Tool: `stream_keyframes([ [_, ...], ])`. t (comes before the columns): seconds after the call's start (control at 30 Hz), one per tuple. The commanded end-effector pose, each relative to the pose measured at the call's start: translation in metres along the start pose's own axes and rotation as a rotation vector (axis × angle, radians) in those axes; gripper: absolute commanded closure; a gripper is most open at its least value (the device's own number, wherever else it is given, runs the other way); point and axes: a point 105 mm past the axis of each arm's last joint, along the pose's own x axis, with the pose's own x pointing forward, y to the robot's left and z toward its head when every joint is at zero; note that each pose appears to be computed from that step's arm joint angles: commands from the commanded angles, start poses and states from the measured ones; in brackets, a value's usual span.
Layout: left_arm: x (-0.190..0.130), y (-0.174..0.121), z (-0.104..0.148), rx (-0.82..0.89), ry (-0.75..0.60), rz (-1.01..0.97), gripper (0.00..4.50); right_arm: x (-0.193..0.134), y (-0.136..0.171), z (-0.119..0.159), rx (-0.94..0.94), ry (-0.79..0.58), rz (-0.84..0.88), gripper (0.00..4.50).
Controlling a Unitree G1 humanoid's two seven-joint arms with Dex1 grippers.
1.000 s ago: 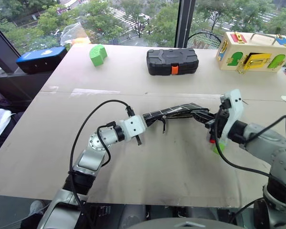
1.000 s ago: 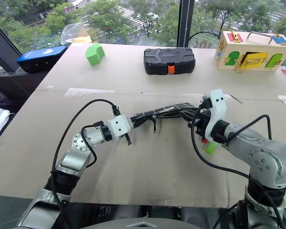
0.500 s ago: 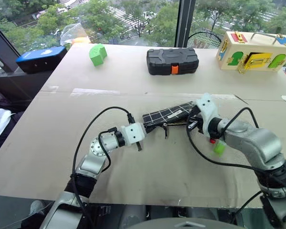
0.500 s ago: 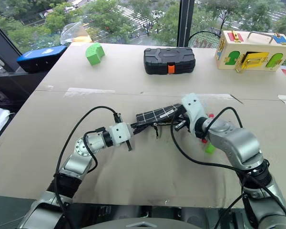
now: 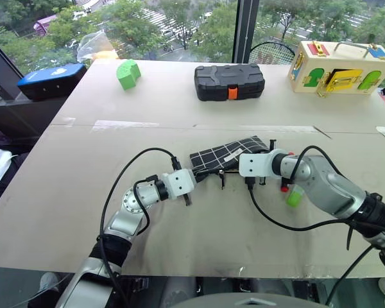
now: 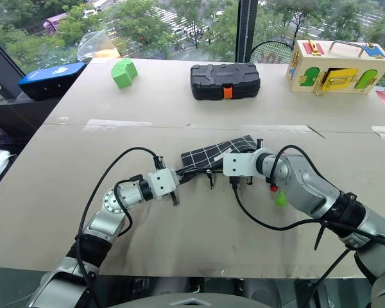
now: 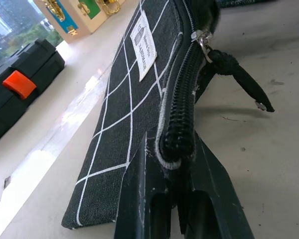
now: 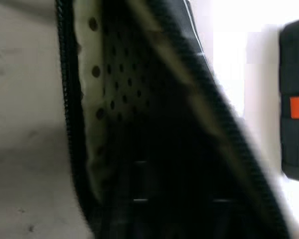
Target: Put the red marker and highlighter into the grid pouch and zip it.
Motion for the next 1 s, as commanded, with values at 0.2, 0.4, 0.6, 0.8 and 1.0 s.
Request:
stream_keyframes([
  [0.2,-0.003,0.010,-0.005,0.001,0.006,0.022,4.50,-0.017,-0.018,-0.001,0.017,0.004,-0.072,0.02],
  [0.4,-0.004,0.028,0.002,0.018,0.005,0.049,4.50,-0.057,-0.013,0.009,0.516,-0.117,-0.077,0.02],
  [0.6,-0.004,0.042,0.006,0.012,0.013,0.067,4.50,-0.100,-0.005,-0.015,0.933,-0.050,-0.247,0.02],
  [0.8,0.002,0.051,0.025,0.021,-0.010,0.054,4.50,-0.078,0.023,-0.053,1.280,0.186,-0.347,0.02],
  [1.0,0.008,0.055,0.045,0.031,-0.026,0.046,4.50,-0.056,0.046,-0.077,1.436,0.320,-0.380,0.79],
])
